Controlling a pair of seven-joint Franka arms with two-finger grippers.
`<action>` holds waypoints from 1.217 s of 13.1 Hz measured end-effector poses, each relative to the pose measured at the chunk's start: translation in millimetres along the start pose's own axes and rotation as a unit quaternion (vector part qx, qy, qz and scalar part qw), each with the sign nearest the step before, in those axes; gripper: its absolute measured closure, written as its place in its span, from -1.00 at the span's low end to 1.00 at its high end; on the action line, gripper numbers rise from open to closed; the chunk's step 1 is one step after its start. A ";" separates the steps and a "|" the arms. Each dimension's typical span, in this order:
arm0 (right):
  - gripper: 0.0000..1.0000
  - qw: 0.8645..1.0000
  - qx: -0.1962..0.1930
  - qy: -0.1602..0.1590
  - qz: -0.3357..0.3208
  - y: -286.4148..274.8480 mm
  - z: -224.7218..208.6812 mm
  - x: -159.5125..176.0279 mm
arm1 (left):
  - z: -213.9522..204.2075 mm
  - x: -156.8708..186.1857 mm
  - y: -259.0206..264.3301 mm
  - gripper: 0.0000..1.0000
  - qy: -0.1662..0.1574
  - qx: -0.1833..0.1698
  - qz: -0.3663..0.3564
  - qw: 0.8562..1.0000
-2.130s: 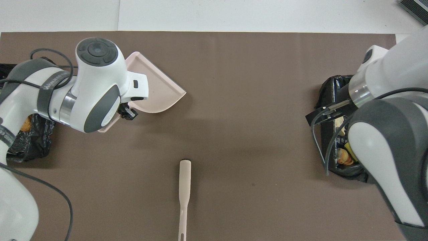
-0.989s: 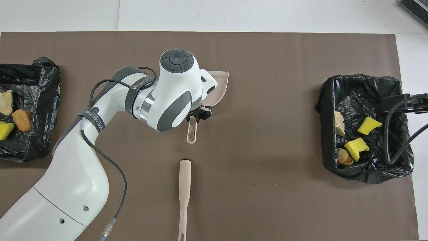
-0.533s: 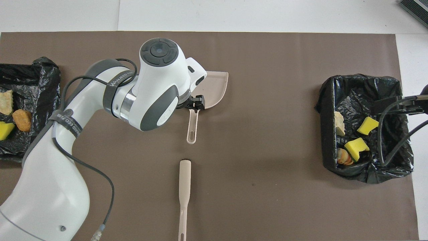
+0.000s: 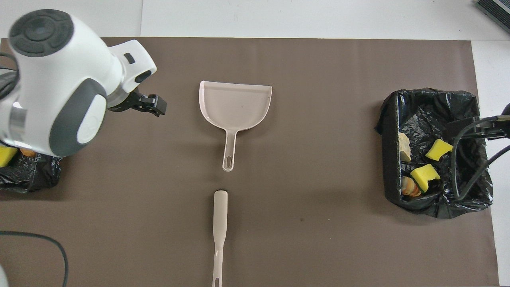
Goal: Sweep and dump trash in bin
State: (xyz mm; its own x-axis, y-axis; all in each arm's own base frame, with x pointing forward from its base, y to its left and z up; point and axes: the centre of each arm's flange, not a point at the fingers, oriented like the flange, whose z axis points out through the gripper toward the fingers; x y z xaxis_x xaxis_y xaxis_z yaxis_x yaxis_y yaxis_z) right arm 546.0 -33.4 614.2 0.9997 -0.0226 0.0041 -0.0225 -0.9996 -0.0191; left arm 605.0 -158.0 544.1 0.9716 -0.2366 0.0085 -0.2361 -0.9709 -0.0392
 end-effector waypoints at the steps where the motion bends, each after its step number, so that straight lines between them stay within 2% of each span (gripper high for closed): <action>1: -1.00 1.000 0.000 -0.001 0.002 2.3 0.0 -0.3 | -21.6 -14.9 -22.4 -1.00 -0.001 -0.004 0.006 1.000; 4: -1.00 1.000 0.000 -0.001 0.004 4.0 0.0 -0.5 | -71.0 -57.1 -72.6 -1.00 -0.005 -0.008 0.012 1.000; 8: -1.00 1.000 0.000 -0.001 -0.002 -2.2 0.0 -0.3 | -120.7 -99.6 -109.9 -1.00 0.019 -0.009 0.000 1.000; 11: -1.00 1.000 0.000 -0.001 -0.003 -3.6 0.0 -0.3 | -127.7 -110.8 -114.8 -1.00 0.011 -0.011 -0.006 1.000; 16: -1.00 1.000 0.000 -0.003 -0.003 -3.6 0.4 -0.8 | -123.6 -110.9 -105.6 -1.00 -0.002 -0.011 0.001 1.000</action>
State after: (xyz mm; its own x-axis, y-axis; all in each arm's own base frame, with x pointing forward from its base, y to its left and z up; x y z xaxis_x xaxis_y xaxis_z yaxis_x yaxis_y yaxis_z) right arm 545.2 -29.7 613.8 0.9999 -0.0159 -0.0027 -0.0159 -0.9997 -0.0189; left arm 520.0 -33.7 670.8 0.9713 -0.2380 0.0051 -0.2379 -0.9712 -0.0167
